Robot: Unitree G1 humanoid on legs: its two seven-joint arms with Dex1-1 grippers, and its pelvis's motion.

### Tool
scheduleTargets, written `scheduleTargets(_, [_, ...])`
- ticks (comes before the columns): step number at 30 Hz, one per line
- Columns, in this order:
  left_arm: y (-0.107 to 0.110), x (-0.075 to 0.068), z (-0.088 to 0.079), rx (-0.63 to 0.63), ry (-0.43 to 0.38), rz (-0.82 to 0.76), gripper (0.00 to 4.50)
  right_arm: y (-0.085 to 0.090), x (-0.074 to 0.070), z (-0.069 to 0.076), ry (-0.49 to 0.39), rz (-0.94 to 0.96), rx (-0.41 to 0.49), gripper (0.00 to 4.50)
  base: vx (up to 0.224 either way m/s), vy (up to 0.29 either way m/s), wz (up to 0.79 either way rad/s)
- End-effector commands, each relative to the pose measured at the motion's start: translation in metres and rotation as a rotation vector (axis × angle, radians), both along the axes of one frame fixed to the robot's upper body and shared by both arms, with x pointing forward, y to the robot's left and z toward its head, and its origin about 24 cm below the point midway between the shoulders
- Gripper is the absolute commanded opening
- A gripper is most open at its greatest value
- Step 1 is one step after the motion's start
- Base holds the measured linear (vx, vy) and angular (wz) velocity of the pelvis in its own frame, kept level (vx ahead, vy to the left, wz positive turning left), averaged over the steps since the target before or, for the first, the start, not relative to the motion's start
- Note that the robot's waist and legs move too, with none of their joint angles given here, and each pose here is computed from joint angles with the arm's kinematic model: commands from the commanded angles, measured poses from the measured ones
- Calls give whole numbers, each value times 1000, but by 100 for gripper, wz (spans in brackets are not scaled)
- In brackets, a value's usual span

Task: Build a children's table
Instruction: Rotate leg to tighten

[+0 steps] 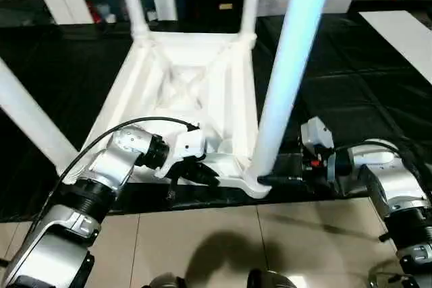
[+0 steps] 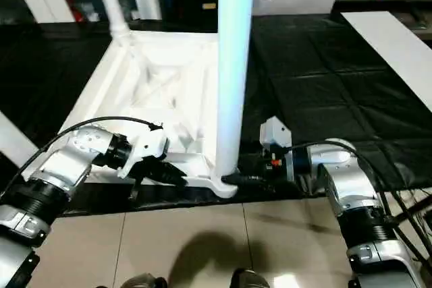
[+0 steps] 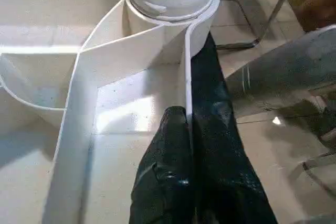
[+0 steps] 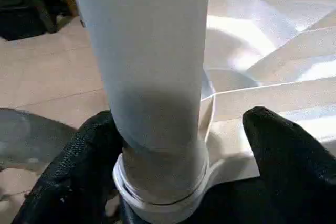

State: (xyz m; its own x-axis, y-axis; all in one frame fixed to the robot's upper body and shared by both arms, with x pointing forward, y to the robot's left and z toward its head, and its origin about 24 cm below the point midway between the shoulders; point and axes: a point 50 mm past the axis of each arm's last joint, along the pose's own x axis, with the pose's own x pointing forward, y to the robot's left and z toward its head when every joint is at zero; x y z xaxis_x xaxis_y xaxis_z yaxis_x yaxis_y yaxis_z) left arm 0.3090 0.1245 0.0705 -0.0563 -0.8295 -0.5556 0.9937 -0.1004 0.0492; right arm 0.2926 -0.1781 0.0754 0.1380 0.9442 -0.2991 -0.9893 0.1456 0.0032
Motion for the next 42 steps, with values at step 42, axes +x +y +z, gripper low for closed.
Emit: scheduleTargets(42, [-56, 13, 15, -164, -40, 271, 0, 78, 1, -28, 109, -382, 220, 193, 0, 0, 0])
